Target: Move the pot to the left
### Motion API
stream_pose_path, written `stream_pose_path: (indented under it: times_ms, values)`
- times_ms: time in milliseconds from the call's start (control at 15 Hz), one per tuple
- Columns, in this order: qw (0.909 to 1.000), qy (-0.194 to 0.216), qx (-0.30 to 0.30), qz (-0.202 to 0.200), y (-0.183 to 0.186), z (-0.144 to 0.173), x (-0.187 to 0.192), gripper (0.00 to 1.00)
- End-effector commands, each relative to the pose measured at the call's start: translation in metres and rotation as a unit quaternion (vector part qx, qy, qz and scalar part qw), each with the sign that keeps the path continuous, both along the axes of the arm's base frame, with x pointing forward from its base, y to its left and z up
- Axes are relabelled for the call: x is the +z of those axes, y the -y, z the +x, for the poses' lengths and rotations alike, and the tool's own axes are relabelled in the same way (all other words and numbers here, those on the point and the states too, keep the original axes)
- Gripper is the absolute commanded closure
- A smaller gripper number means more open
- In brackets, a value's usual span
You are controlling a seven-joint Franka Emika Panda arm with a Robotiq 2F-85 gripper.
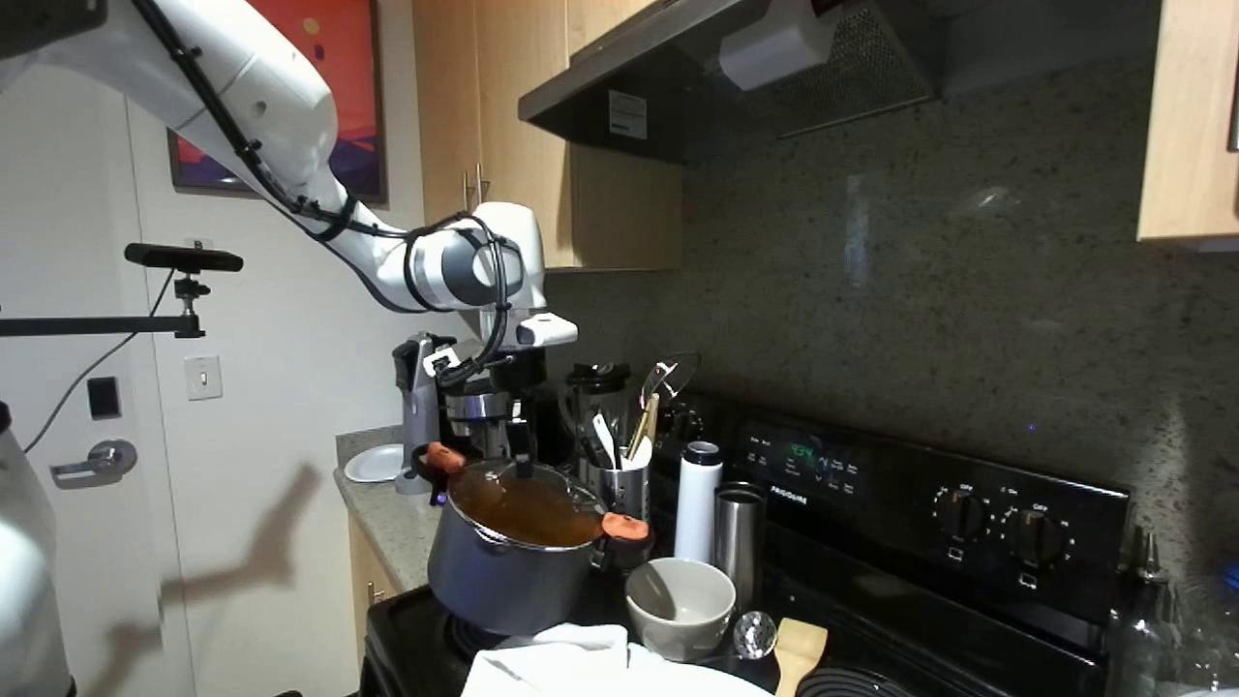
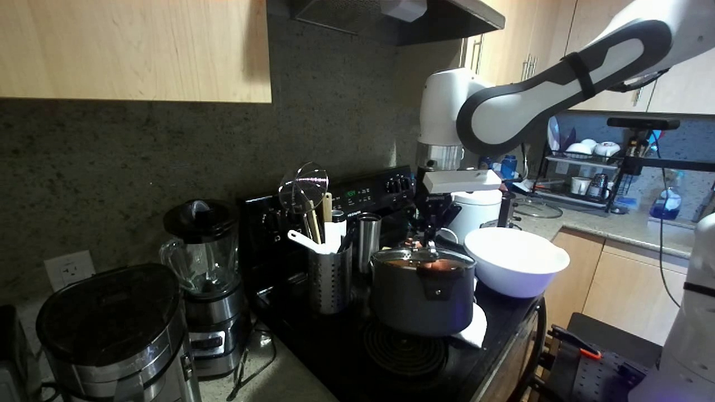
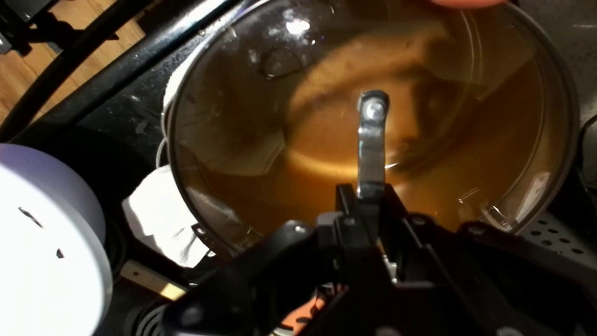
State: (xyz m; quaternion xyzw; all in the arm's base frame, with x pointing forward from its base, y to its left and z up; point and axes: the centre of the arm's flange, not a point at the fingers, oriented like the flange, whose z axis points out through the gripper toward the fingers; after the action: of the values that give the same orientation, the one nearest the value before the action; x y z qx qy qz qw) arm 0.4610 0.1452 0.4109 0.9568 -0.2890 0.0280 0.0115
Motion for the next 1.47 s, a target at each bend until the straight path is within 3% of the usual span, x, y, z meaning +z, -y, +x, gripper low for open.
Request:
stream_pose_path:
  times_ms: [0,867,1400]
  values:
    - [0.9992,0.024,0.025,0.020,-0.014,-0.006,0.013,0.96]
    - [0.9955,0.082,0.045,0.017,-0.042,-0.006,-0.031,0.96]
    - [0.9891,0.141,0.036,-0.024,-0.043,-0.007,-0.037,0.96]
